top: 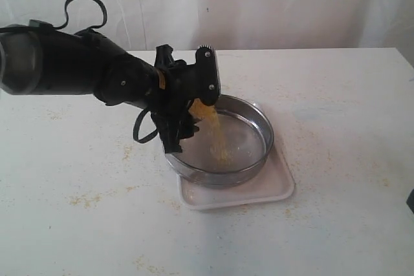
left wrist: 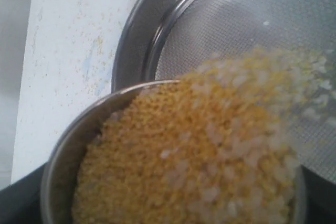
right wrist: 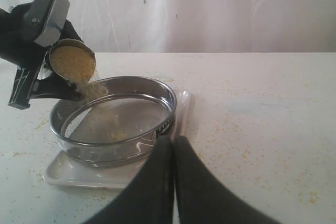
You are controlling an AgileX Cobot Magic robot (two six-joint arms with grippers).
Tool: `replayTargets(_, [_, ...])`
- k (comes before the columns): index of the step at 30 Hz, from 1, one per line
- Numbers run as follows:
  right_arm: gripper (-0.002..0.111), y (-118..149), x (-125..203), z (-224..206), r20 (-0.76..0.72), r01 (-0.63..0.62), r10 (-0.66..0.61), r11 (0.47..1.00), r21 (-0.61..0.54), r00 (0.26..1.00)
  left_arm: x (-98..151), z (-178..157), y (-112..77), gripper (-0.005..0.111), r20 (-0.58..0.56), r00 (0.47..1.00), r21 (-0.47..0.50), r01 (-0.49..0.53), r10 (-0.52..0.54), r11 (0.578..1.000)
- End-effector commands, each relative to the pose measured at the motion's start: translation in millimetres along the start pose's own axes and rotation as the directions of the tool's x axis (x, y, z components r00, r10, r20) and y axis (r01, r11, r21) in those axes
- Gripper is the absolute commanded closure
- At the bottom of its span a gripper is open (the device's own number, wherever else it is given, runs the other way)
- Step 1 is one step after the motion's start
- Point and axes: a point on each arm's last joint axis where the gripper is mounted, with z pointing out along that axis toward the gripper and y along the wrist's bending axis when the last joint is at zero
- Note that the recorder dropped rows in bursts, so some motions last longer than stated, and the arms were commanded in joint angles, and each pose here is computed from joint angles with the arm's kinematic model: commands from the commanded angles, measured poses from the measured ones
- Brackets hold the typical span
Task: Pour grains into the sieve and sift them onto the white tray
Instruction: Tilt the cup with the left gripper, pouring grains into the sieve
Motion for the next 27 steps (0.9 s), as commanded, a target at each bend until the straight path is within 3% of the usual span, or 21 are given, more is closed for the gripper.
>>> replayTargets(1, [0.108, -1, 0, 0, 0.012, 0.003, -0.003, 1.0, 0.007, 1.0, -13, -4, 3.1, 0.107, 0.014, 0.987, -0.007, -0.159, 0.159, 0.987])
replayTargets(4, [0.108, -1, 0, 0, 0.012, 0.003, -0.003, 1.0, 0.007, 1.0, -14, -3, 3.7, 0.107, -0.007, 0.969, 0.009, -0.249, 0.249, 0.969])
replayTargets(17, [0.108, -1, 0, 0, 0.012, 0.003, -0.003, 1.0, 0.007, 1.0, -17, 13, 18.8, 0.107, -0.119, 0.887, 0.047, -0.444, 0.447, 0.895])
replayTargets(20, [0.108, -1, 0, 0, 0.012, 0.003, -0.003, 1.0, 0.007, 1.0, -13, 17, 23.1, 0.107, -0.176, 0.829, 0.062, -0.529, 0.531, 0.846])
replayTargets(24, [0.108, -1, 0, 0, 0.012, 0.003, -0.003, 1.0, 0.007, 1.0, -7, 23, 29.3, 0.107, -0.27, 0.688, 0.082, -0.681, 0.674, 0.728])
replayTargets(27, [0.108, -1, 0, 0, 0.012, 0.003, -0.003, 1.0, 0.007, 1.0, -5, 25, 34.1, 0.107, -0.32, 0.624, 0.065, -0.736, 0.712, 0.674])
